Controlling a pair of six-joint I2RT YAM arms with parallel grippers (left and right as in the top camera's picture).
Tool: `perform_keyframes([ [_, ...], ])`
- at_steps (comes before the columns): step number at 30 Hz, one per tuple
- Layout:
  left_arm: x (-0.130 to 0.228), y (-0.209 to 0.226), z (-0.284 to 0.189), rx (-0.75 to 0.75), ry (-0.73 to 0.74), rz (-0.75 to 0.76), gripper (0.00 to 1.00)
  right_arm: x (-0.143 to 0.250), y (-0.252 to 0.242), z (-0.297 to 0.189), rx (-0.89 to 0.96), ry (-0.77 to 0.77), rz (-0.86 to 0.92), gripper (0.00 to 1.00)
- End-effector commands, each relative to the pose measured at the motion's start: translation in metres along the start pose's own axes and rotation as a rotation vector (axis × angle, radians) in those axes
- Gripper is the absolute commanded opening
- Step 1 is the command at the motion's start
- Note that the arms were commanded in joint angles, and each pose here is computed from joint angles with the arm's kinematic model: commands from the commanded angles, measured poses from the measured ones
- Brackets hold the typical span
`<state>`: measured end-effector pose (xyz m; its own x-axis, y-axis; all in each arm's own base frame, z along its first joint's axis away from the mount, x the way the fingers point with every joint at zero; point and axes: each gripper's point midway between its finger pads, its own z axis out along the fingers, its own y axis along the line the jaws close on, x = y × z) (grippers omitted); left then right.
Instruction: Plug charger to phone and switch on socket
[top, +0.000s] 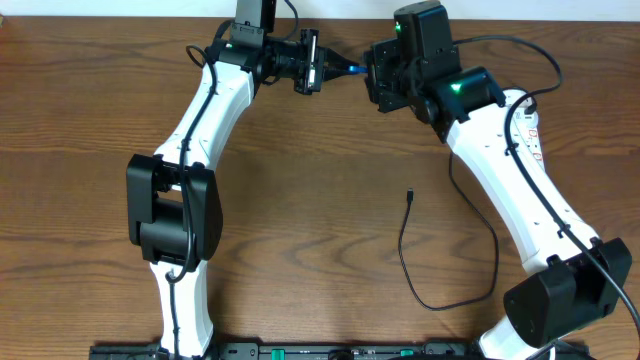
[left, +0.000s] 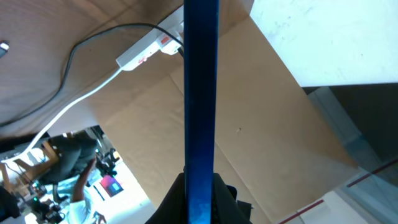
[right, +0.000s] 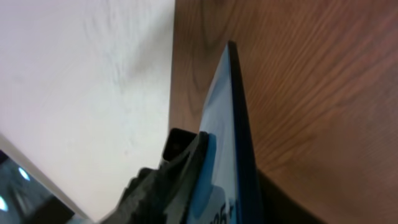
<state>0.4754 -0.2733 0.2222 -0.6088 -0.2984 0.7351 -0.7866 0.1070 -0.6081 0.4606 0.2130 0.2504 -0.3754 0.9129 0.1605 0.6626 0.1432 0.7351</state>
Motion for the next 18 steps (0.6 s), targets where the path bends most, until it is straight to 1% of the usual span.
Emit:
perform_keyframes([
  [1, 0.013, -0.011, -0.009, 0.025, -0.007, 0.109, 0.07, -0.01, 0.019, -0.021, -0.058, -0.026, -0.083, 0.56],
  [4, 0.008, -0.012, -0.01, 0.029, -0.041, 0.195, 0.07, -0.021, 0.022, -0.025, -0.064, -0.033, -0.234, 0.86],
  [6, 0.006, -0.012, -0.01, 0.029, -0.052, 0.255, 0.07, -0.031, 0.024, -0.029, -0.07, -0.028, -0.381, 0.99],
  [9, 0.006, -0.012, -0.01, 0.026, -0.053, 0.344, 0.07, -0.047, 0.024, -0.035, -0.068, -0.026, -0.603, 0.99],
  [12, 0.006, -0.012, -0.01, 0.021, -0.055, 0.498, 0.08, -0.065, 0.01, -0.038, -0.016, -0.009, -0.765, 0.99],
  [16, 0.005, -0.006, -0.009, -0.004, -0.056, 0.727, 0.07, -0.085, -0.032, -0.045, 0.154, 0.038, -0.852, 0.99],
  [18, 0.004, -0.001, -0.009, -0.022, -0.052, 0.796, 0.07, -0.085, -0.057, -0.051, 0.245, 0.089, -0.876, 0.99],
])
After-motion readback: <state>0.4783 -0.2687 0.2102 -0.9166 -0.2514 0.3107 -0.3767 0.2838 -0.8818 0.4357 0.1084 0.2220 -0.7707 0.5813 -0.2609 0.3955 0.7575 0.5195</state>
